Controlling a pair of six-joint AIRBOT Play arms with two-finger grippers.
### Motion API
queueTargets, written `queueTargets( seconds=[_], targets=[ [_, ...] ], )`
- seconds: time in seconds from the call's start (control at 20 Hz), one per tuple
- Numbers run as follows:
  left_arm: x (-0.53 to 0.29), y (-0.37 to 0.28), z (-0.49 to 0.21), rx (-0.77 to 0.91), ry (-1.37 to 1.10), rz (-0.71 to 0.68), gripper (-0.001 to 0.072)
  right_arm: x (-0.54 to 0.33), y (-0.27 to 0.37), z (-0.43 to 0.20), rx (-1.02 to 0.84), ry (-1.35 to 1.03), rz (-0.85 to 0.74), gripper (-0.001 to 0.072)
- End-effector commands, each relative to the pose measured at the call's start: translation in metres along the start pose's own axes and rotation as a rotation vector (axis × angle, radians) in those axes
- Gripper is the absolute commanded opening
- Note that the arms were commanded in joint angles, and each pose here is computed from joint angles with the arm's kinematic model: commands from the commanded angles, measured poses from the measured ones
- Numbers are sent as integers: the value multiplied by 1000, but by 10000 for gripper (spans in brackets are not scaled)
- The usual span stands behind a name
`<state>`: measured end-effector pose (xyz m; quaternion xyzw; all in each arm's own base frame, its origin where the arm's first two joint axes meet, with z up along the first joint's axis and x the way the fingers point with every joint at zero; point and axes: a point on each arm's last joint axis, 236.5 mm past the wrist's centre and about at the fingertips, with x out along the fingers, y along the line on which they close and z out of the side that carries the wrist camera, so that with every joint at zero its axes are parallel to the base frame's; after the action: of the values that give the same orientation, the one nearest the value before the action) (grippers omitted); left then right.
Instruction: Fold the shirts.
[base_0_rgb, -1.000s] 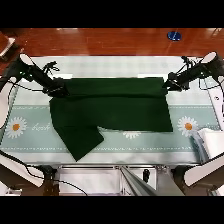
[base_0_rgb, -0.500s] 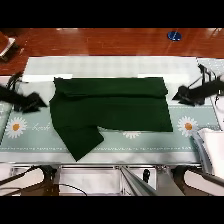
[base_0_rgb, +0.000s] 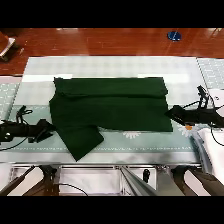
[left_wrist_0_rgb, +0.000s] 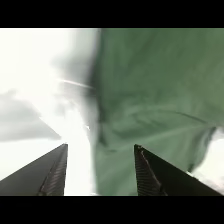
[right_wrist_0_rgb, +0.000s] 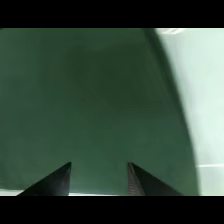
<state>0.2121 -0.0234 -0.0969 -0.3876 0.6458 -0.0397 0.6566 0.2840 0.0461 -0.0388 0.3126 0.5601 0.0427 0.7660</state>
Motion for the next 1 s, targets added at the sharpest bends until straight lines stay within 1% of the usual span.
queueTargets(
  seconds=[0.0, 0.25, 0.3, 0.35, 0.4, 0.45, 0.5, 0.6, 0.7, 0.85, 0.95],
  targets=[
    [20, -10, -6, 14, -12, -19, 504, 1, 11, -2, 16, -11, 54, 410],
    [50, -20, -27, 110, 90, 18, 498, -1, 10, 4, 43, -33, 55, 410],
    [53, -22, -30, 124, 104, 20, 448, -4, -4, 8, 92, -49, 25, 410],
    [53, -23, -32, 131, 109, 20, 282, -10, -26, 13, 154, -66, -29, 410],
    [53, -24, -32, 131, 111, 19, 55, -16, -52, 13, 200, -69, -95, 410],
    [53, -24, -32, 129, 111, 19, 16, -24, -77, 5, 251, -49, -168, 410],
    [53, -24, -31, 132, 108, 20, 16, -30, -93, -8, 284, -1, -216, 410],
    [52, -25, -29, 134, 103, 19, 16, -35, -97, -39, 236, 134, -237, 410],
    [52, -25, -28, 135, 98, 21, 17, -32, -92, -58, 194, 213, -228, 410],
    [52, -25, -28, 135, 99, 20, 17, -19, -95, -70, 219, 251, -215, 410],
    [52, -25, -28, 135, 99, 21, 17, -10, -90, -63, 233, 233, -171, 410]
  ],
)
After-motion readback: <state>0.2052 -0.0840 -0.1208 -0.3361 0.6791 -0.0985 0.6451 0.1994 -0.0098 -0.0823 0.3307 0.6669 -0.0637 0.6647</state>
